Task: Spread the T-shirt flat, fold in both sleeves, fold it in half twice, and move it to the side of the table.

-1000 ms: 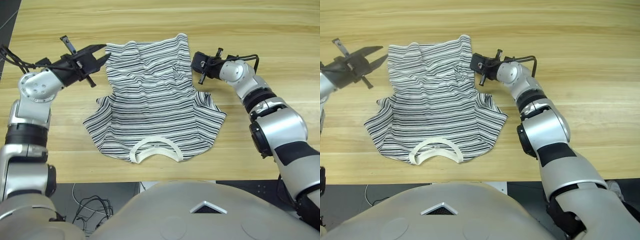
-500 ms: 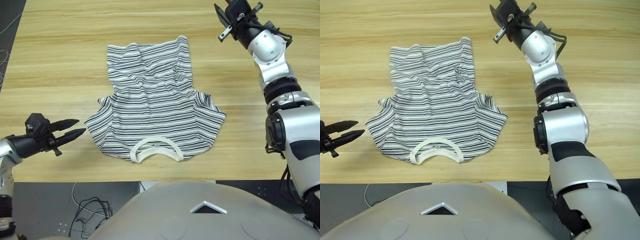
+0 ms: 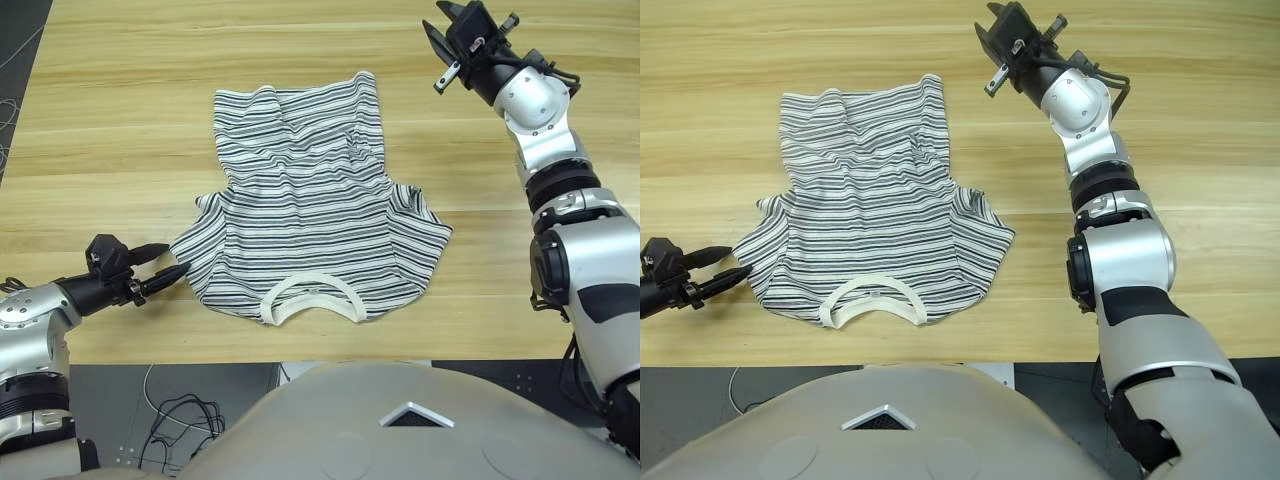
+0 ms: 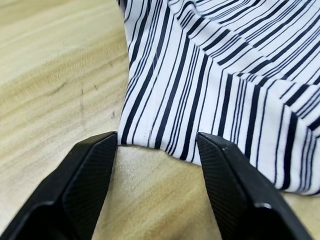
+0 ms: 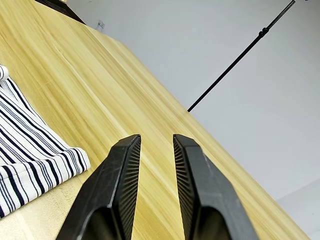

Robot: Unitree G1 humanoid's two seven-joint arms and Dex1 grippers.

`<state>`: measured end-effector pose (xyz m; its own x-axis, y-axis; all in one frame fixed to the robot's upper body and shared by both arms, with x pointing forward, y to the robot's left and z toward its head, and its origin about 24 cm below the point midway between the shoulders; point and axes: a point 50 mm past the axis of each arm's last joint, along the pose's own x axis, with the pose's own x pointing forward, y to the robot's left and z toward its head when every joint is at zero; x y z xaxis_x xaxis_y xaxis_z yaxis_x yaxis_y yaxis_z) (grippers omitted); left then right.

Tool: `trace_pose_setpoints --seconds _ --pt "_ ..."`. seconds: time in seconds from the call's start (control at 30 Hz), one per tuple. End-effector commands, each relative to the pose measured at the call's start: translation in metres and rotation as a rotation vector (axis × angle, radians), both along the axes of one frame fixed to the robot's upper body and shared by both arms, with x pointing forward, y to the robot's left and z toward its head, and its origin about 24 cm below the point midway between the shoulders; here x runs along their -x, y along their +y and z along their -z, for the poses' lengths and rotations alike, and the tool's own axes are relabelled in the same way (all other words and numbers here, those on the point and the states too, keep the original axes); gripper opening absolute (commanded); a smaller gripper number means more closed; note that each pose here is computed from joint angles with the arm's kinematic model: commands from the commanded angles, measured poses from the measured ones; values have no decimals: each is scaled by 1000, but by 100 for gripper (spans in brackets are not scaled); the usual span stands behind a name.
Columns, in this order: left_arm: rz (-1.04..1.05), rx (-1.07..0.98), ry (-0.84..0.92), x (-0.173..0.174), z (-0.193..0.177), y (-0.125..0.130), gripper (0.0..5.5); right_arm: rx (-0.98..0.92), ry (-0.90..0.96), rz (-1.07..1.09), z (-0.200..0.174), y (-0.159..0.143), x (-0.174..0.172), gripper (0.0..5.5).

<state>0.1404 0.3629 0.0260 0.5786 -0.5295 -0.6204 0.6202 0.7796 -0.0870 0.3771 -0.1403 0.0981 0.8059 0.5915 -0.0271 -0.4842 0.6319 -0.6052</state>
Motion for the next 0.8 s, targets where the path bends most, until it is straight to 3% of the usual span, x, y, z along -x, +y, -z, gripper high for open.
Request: trace_pose_setpoints --seconds 0.03,0.1,0.67,0.8 --pt "3 -7 63 4 16 -6 293 14 -7 -5 -1 -2 1 120" --pt "17 -30 86 7 25 -9 293 17 -2 -4 1 -3 1 120" --pt "30 35 25 2 8 -5 21 44 13 -18 6 1 3 120" --pt "36 61 -15 -3 -6 -6 11 48 21 -24 9 3 4 120"
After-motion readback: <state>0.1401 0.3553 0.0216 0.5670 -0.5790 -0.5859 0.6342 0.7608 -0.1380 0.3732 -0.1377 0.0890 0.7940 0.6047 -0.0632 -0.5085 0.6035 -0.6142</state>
